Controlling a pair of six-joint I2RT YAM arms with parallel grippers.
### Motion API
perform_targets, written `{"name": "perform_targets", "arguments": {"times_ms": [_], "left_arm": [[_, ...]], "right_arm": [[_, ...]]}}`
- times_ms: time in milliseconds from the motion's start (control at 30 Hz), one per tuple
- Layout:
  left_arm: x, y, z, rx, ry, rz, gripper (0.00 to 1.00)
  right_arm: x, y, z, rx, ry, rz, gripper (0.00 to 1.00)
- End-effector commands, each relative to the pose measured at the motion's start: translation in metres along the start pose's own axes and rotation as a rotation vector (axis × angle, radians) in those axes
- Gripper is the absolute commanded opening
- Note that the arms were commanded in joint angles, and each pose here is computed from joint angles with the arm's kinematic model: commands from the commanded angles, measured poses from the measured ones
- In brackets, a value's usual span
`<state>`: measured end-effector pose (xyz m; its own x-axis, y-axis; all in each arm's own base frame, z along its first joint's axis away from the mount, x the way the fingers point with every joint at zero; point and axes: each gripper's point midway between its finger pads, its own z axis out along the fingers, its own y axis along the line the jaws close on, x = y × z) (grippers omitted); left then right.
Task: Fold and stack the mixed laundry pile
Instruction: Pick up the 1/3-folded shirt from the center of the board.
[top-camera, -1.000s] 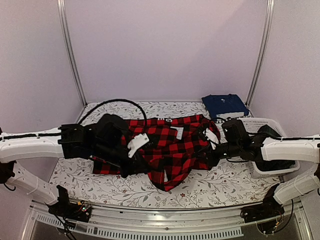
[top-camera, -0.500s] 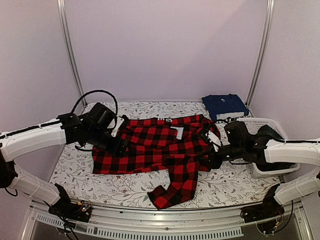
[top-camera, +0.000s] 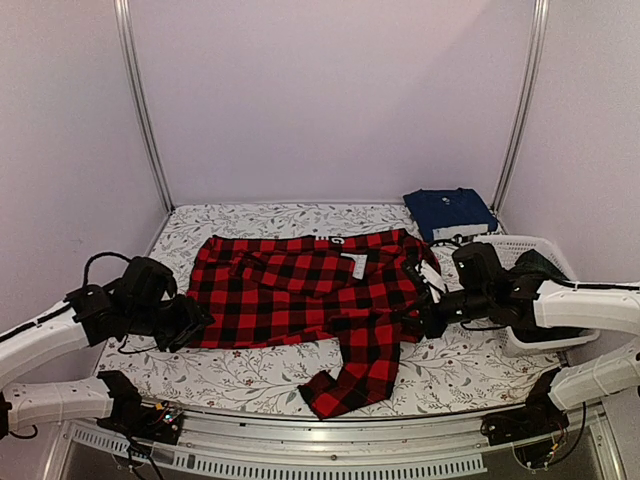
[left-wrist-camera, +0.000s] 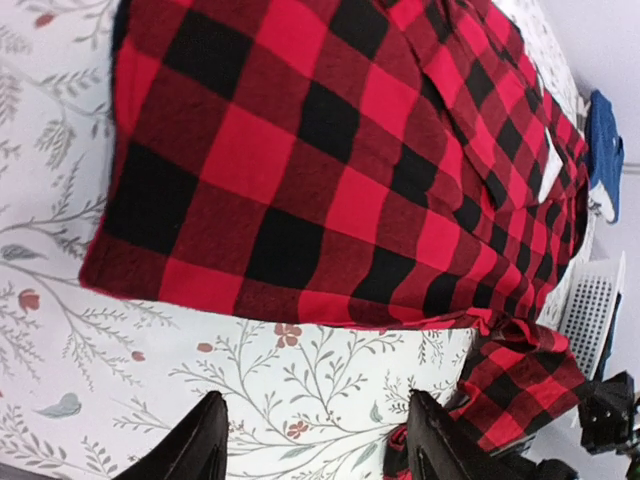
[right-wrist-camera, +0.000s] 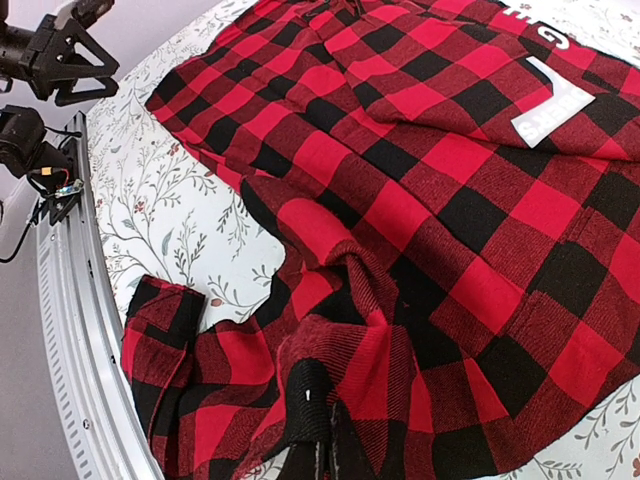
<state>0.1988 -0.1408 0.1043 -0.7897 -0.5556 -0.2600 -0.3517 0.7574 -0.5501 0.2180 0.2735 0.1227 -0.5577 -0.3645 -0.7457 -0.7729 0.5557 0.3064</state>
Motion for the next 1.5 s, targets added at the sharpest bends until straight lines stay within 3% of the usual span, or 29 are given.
{"name": "perform_targets", "arguments": {"times_ms": [0, 233, 500, 900, 1167, 1267, 1467], "left_arm": [[0.010, 0.043, 0.012, -0.101, 0.012, -0.275, 0.59], [0.006, 0.067, 0.028, -0.182, 0.003, -0.325, 0.55], [-0.013, 0.079, 0.046, -0.199, -0.005, -0.363, 0.41], [-0.018, 0.094, 0.055, -0.251, -0.008, -0.411, 0.38], [-0.032, 0.083, 0.044, -0.198, -0.076, -0.417, 0.14], [-0.034, 0.084, 0.044, -0.195, -0.086, -0.415, 0.00], [-0.046, 0.067, 0.025, -0.177, -0.103, -0.425, 0.00]], "right_arm": [[0.005, 0.001, -0.005, 0.000, 0.002, 0.024, 0.00], [0.004, 0.000, -0.005, 0.005, 0.004, 0.021, 0.00], [0.005, -0.001, -0.003, 0.008, 0.008, 0.019, 0.00], [0.006, -0.003, -0.001, 0.012, 0.016, 0.019, 0.00], [0.006, -0.003, -0.001, 0.011, 0.016, 0.015, 0.00], [0.005, -0.003, 0.000, 0.012, 0.016, 0.014, 0.00], [-0.007, -0.001, -0.006, 0.015, -0.013, 0.000, 0.00]]}}
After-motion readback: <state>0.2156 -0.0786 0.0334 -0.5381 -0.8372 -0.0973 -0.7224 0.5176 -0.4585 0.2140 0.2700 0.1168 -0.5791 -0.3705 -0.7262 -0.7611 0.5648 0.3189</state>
